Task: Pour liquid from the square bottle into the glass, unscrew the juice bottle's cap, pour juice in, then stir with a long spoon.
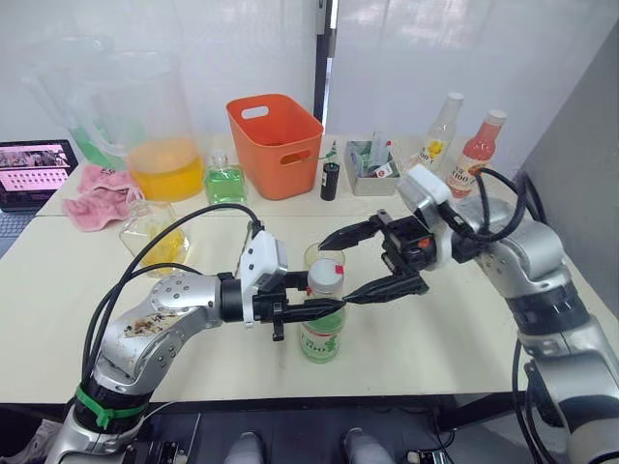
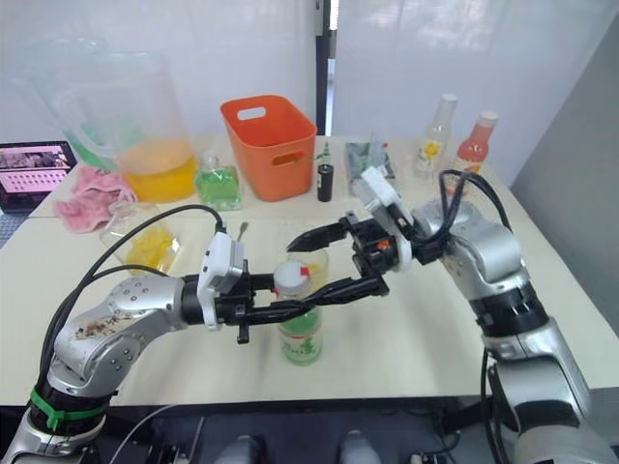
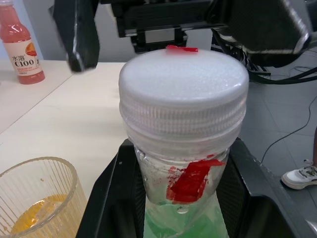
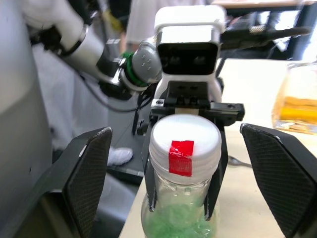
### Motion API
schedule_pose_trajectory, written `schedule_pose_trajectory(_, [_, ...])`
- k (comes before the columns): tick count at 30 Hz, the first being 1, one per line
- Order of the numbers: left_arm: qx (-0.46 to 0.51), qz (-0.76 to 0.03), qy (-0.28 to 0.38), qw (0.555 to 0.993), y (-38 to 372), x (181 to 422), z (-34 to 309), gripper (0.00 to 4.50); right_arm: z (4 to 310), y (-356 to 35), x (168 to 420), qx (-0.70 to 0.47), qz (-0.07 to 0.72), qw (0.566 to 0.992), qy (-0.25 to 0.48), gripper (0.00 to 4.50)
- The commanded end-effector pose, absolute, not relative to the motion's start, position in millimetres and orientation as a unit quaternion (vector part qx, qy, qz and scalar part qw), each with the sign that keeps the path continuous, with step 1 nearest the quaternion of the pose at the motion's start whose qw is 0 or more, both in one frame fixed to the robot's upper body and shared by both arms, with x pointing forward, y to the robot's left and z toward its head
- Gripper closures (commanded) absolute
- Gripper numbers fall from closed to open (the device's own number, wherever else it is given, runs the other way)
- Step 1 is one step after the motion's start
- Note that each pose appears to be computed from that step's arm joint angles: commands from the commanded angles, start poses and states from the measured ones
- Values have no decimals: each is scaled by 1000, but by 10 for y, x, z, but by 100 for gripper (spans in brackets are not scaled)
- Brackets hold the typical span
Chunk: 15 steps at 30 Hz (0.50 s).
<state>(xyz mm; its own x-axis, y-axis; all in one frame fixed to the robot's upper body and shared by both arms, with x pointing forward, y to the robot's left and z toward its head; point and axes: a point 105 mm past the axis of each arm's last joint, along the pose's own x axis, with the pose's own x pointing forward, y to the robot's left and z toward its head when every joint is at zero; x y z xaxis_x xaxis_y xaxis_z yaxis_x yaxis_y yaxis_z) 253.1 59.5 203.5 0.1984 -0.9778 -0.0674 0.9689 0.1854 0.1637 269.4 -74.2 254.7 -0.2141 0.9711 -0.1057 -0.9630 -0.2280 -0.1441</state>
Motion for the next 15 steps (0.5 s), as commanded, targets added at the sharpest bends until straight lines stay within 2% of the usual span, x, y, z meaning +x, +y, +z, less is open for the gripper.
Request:
schedule_pose_trajectory(1, [83,-639,-29,764,587,2479,2051,309,2763,-796,2568,-90,731,672,-72,6])
schedule_pose_trajectory(8, [72,-649,-25,757,559,2499,2036,309,2695,-746,2296,-86,660,742,-77,6])
schedule_pose_trajectory(12, [72,-655,-24,752,529,2519,2033,309,2652,-711,2314,-78,597,795,-77,6])
schedule_pose_trajectory(15, [73,-659,-23,748,522,2530,2028,309,2597,-653,2329,-79,575,812,-69,6])
